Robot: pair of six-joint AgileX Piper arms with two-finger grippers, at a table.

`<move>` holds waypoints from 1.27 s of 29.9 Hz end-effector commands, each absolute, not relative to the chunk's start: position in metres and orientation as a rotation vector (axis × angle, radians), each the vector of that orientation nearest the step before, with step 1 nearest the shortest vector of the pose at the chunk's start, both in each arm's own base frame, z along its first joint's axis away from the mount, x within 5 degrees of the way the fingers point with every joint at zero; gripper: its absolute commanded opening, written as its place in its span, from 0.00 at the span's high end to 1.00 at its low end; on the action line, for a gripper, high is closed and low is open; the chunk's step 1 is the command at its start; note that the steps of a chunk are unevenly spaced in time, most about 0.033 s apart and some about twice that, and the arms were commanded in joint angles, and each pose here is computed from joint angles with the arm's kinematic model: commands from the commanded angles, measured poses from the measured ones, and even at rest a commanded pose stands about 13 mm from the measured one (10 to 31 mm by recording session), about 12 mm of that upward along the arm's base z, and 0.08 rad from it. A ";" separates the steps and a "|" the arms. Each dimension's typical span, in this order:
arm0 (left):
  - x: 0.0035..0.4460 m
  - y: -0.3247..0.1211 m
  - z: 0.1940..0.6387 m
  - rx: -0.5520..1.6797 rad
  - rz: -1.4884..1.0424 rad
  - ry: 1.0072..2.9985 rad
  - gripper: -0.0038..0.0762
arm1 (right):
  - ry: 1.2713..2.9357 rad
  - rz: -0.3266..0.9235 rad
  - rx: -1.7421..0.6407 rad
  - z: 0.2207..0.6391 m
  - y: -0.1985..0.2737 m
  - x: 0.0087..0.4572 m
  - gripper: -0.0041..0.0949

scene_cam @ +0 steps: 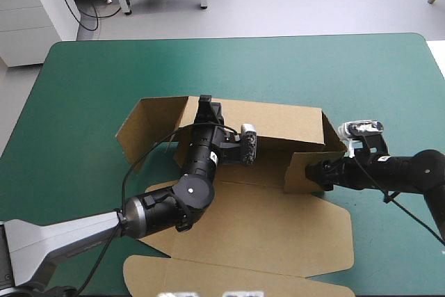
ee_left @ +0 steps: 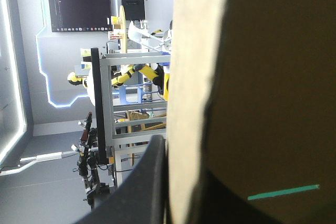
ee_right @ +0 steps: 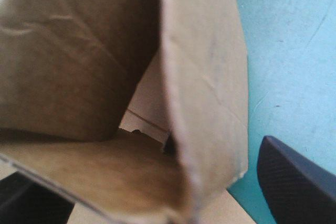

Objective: Fold the box

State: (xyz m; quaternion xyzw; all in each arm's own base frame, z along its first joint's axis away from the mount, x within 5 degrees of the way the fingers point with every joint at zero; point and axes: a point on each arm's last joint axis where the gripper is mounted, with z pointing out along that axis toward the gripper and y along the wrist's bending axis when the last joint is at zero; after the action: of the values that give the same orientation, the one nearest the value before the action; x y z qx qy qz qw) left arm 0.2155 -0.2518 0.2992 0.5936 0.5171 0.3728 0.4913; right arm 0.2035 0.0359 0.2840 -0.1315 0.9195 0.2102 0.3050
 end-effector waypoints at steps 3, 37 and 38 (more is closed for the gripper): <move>0.212 -0.247 0.326 1.347 0.923 1.203 0.96 | 2.273 0.432 -0.369 0.305 0.055 0.206 0.14; 0.212 -0.247 0.327 1.344 0.929 1.194 0.96 | 1.988 0.320 -0.396 0.329 0.108 0.194 0.98; 0.212 -0.247 0.327 1.344 0.930 1.193 0.96 | 1.988 0.320 -0.396 0.329 0.108 0.194 0.98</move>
State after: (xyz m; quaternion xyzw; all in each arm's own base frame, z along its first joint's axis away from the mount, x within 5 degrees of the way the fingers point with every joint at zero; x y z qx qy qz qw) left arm 0.2161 -0.2477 0.3010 0.5806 0.5265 0.3858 0.4868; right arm 0.1912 0.1025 0.3067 -0.1536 0.8709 0.1020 0.4556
